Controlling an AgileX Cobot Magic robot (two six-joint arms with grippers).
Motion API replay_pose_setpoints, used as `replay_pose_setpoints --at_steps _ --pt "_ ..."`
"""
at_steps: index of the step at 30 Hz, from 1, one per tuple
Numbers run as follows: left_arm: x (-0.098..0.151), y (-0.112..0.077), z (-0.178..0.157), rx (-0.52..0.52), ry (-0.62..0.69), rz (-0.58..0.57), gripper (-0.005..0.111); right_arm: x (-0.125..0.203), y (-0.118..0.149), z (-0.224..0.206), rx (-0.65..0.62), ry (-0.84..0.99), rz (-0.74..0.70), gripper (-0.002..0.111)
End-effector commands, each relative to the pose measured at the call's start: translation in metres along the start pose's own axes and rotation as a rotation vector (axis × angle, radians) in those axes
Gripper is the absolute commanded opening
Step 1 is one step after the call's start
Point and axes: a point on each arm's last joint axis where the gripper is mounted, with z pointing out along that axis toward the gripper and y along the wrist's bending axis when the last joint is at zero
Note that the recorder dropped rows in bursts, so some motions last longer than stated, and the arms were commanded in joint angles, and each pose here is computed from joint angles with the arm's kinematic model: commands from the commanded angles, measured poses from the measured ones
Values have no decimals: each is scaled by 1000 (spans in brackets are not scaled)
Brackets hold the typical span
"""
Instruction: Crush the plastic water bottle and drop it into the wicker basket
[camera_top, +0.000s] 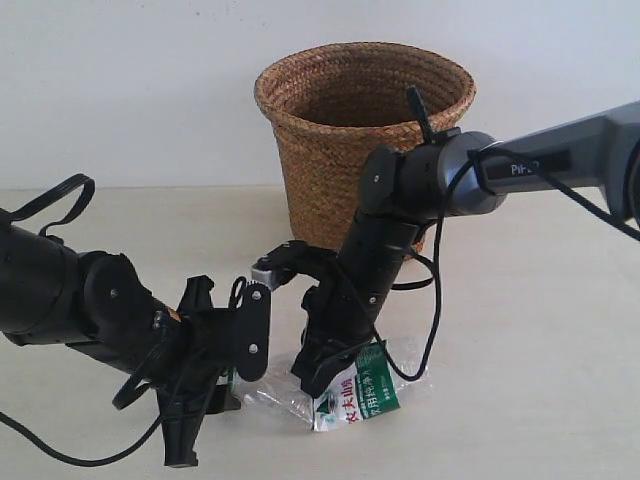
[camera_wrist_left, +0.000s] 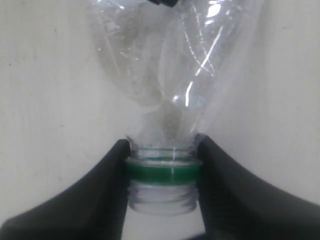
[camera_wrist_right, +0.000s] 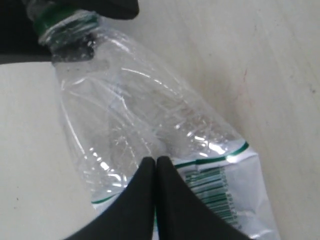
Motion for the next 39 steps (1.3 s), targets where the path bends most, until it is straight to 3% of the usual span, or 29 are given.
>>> replay_pose_setpoints --at_steps 1,13,24,31,39 --pt "-7 1 -2 -15 -18 -15 4 21 -9 36 40 169 36 0" --pt "-7 1 -2 -15 -18 -15 4 21 -14 29 115 220 218 0" --pt "-7 1 -2 -15 -18 -15 4 34 -25 46 302 362 333 0" --pt "-7 1 -2 -13 -18 -15 4 26 -24 36 327 298 321 0" --pt "-7 1 -2 -13 -18 -15 4 5 -8 -18 400 117 326 0"
